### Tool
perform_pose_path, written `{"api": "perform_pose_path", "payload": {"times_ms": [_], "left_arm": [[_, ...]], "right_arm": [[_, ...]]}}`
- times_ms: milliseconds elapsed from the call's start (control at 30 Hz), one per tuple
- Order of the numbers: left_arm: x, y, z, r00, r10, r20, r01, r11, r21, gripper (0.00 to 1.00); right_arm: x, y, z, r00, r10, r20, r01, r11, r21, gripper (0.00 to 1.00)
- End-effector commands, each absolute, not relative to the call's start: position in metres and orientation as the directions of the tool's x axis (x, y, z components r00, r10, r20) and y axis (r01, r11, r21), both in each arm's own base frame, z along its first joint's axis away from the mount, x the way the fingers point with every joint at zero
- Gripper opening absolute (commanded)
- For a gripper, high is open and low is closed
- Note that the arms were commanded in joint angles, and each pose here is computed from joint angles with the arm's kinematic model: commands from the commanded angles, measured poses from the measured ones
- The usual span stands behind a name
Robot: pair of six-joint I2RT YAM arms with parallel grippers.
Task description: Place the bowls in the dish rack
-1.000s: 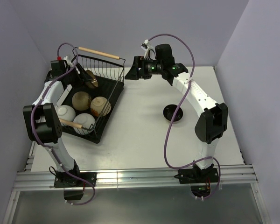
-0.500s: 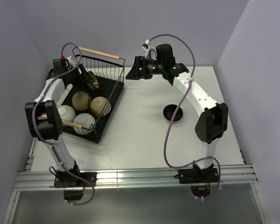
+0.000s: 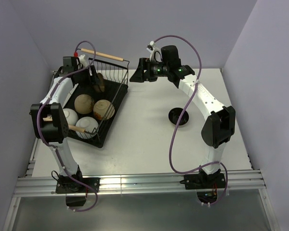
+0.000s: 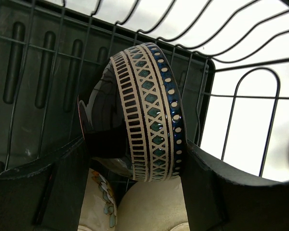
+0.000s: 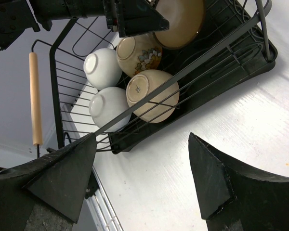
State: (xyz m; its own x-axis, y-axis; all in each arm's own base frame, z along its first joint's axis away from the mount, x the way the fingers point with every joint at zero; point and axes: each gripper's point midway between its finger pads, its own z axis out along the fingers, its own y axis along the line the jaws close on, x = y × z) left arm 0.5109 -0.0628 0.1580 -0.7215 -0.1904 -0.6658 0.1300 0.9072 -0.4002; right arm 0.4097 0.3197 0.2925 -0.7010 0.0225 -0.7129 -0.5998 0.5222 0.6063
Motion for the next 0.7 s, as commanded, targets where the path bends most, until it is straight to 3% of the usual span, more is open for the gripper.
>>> {"api": "perform_pose_path", "payload": {"times_ms": [0,667], "left_arm": [[0.525,-0.076,0.191,-0.644,-0.062,-0.762,0.241,0.929,-0.279,0.00],[0.518,-0.096,0.160,-0.629,0.309,-0.713,0.335,0.936,0.111,0.00]], "right_arm": [[0.414,0.319,0.311,-0.656,0.042,-0.754,-0.637,0.504,0.583,0.84],[0.414,0.317,0.310,-0.653,0.030,-0.757,-0.639,0.514,0.572,0.84]]}}
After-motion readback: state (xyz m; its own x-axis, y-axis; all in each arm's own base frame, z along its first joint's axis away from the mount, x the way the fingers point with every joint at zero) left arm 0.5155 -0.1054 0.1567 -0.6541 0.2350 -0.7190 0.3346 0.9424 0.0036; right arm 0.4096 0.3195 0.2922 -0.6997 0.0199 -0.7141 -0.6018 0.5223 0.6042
